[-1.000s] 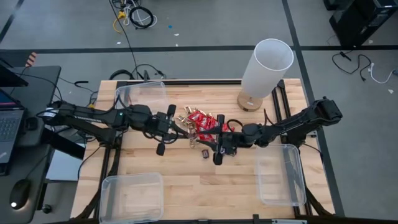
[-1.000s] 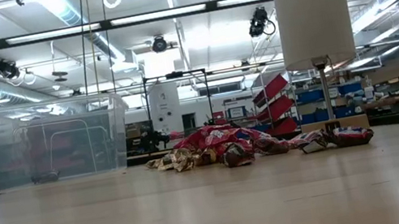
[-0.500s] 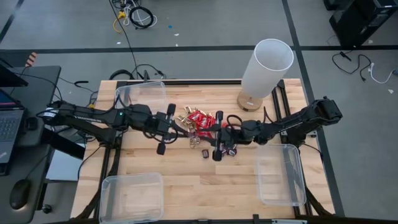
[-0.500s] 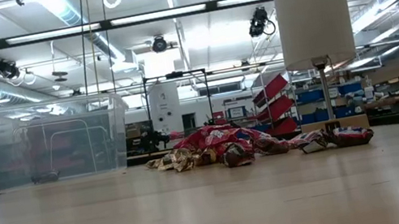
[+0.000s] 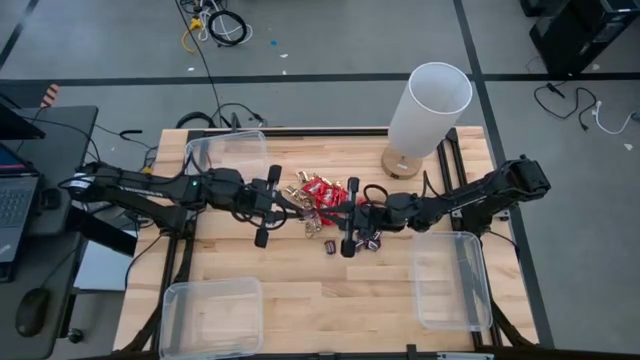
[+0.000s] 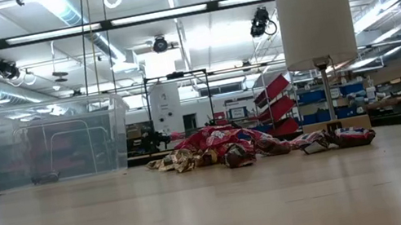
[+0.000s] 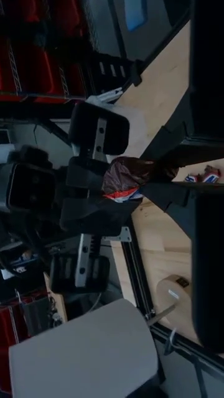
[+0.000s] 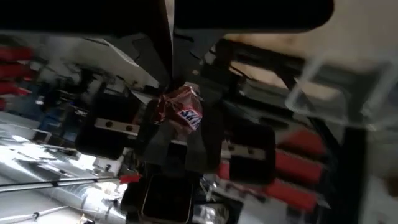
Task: Sort candy
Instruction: Put the brown chocolate into the top left transparent bin
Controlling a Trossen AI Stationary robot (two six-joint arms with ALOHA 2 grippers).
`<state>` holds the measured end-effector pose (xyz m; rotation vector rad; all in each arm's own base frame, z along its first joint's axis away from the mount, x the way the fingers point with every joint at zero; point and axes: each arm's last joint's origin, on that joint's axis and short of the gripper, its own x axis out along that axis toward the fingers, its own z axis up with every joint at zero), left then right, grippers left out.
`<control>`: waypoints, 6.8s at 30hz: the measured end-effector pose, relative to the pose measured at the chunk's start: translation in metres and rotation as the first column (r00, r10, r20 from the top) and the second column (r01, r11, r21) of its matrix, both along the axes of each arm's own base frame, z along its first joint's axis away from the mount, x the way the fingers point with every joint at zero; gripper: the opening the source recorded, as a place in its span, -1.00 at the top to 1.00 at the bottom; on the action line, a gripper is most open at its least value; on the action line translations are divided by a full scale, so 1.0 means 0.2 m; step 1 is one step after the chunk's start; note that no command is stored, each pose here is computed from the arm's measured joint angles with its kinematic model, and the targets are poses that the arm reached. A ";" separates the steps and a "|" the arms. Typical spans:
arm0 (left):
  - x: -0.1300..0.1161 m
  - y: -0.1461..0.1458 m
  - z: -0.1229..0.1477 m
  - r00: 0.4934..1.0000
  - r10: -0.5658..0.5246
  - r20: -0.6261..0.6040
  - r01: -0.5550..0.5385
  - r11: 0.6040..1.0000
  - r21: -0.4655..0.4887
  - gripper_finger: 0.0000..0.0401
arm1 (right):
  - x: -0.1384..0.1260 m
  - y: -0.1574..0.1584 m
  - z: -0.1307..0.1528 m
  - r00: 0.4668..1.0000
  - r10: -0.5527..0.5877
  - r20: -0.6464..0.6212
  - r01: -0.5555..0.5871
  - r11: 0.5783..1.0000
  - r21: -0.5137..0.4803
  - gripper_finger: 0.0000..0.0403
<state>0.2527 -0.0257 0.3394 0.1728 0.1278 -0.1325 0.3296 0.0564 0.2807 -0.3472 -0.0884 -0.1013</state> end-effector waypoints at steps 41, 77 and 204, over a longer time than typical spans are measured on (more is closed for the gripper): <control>-0.01 0.02 -0.03 0.990 0.122 -0.072 -0.121 0.993 0.012 0.84 | -0.04 0.04 0.08 0.993 -0.068 0.097 0.063 0.997 0.052 1.00; -0.63 0.46 0.05 0.077 0.632 -0.771 -0.845 0.451 0.286 0.85 | -0.03 0.00 -0.11 0.916 -0.344 -0.205 0.371 0.922 0.110 1.00; -0.39 0.28 0.26 0.914 0.339 -0.221 -0.351 0.936 -0.014 0.34 | 0.01 0.15 -0.84 0.598 0.016 -0.801 0.230 0.954 0.191 0.28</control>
